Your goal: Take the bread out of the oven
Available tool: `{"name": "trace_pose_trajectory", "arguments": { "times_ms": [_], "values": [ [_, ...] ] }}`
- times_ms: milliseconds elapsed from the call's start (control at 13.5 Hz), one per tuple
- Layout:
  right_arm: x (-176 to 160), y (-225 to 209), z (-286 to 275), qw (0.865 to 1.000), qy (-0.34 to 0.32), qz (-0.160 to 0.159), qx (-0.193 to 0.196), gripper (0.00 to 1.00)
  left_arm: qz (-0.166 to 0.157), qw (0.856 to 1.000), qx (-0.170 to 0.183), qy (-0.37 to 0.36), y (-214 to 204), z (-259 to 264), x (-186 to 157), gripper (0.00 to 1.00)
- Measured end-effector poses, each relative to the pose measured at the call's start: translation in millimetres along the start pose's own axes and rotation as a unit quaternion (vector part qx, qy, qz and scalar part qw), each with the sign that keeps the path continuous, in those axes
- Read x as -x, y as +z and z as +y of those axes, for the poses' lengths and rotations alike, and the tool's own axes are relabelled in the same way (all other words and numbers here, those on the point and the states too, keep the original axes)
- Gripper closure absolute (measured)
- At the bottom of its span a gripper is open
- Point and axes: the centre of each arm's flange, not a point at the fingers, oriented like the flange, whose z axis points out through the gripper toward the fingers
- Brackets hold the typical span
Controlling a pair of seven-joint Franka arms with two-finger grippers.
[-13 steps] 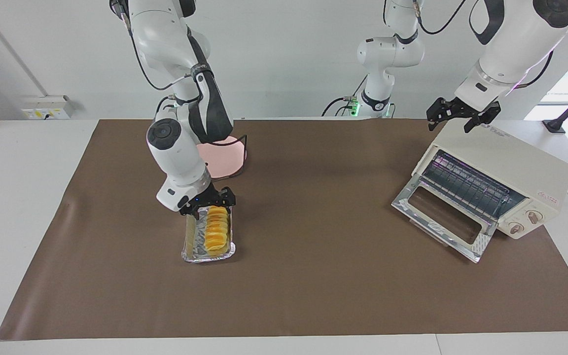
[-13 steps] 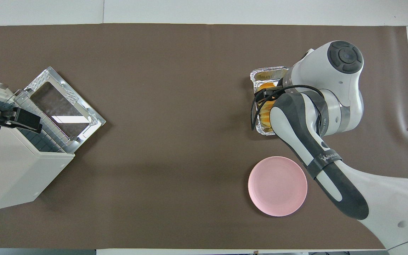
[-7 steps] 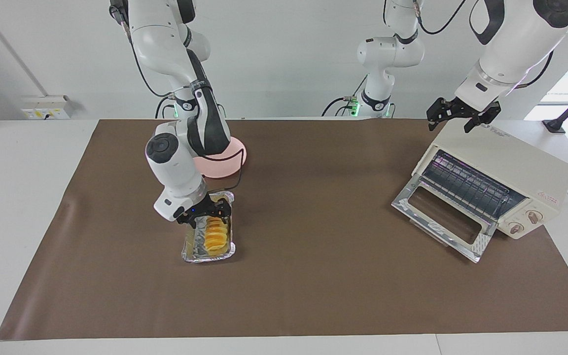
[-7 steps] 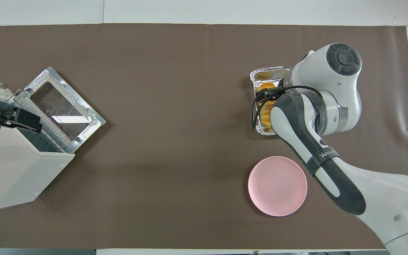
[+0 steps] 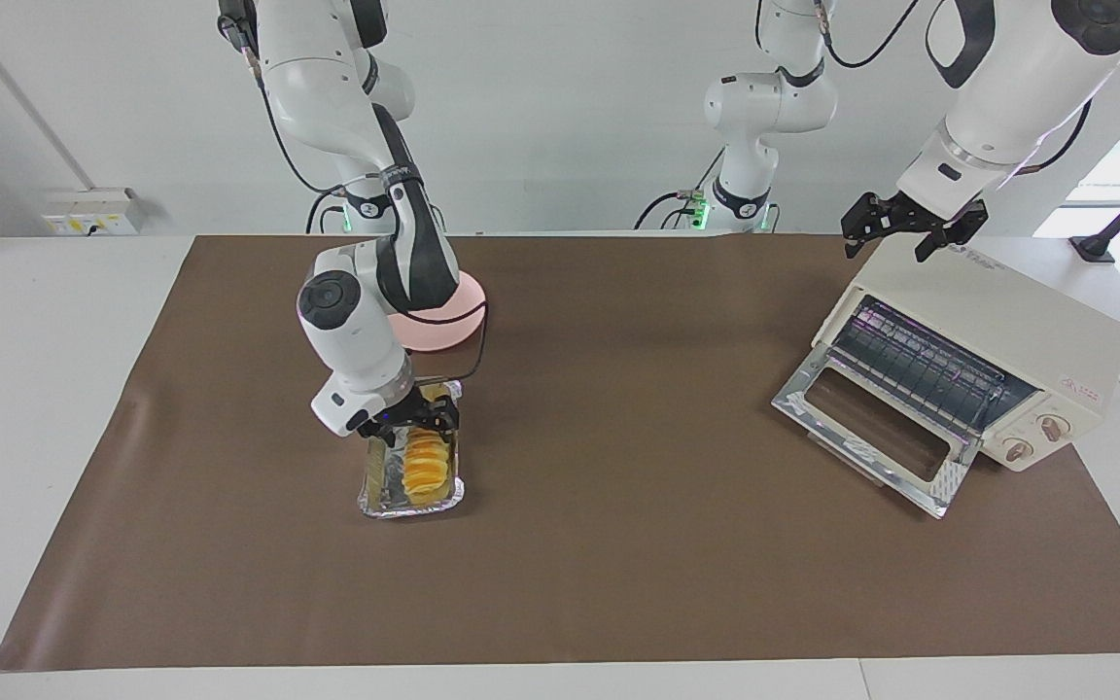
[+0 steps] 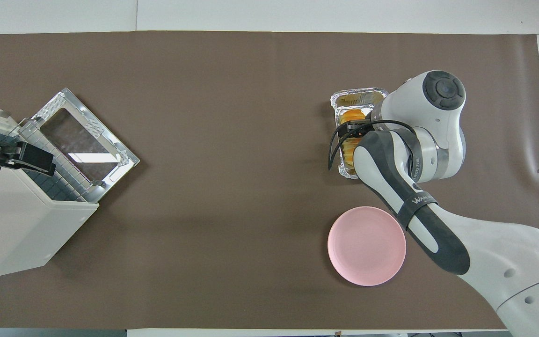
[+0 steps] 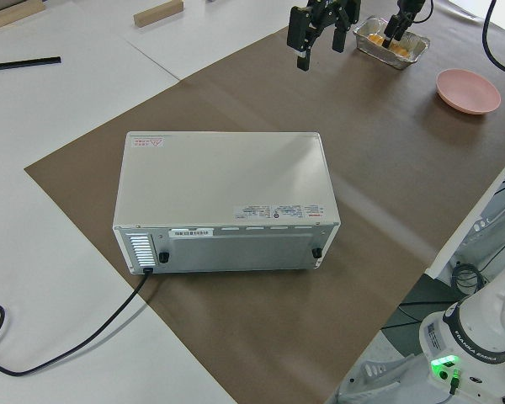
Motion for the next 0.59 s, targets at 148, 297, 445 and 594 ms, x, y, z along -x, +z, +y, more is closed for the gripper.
{"name": "trace_pose_trajectory", "arguments": {
  "times_ms": [148, 297, 445, 594],
  "values": [
    [3.9, 7.0, 1.8, 1.000, 0.001, -0.001, 0.001, 0.25, 0.000, 1.000, 0.000, 0.000, 0.0, 0.0, 0.0, 0.00],
    [4.2, 6.8, 1.4, 1.000, 0.001, -0.001, 0.000, 0.44, 0.000, 1.000, 0.000, 0.000, 0.0, 0.0, 0.0, 0.00],
    [4.8, 4.3, -0.2, 1.000, 0.000, -0.003, 0.000, 0.67, 0.000, 1.000, 0.000, 0.000, 0.0, 0.0, 0.0, 0.00],
    [5.9, -2.5, -1.7, 1.000, -0.001, -0.010, 0.000, 0.83, 0.000, 1.000, 0.000, 0.000, 0.0, 0.0, 0.0, 0.00]
  ]
}}
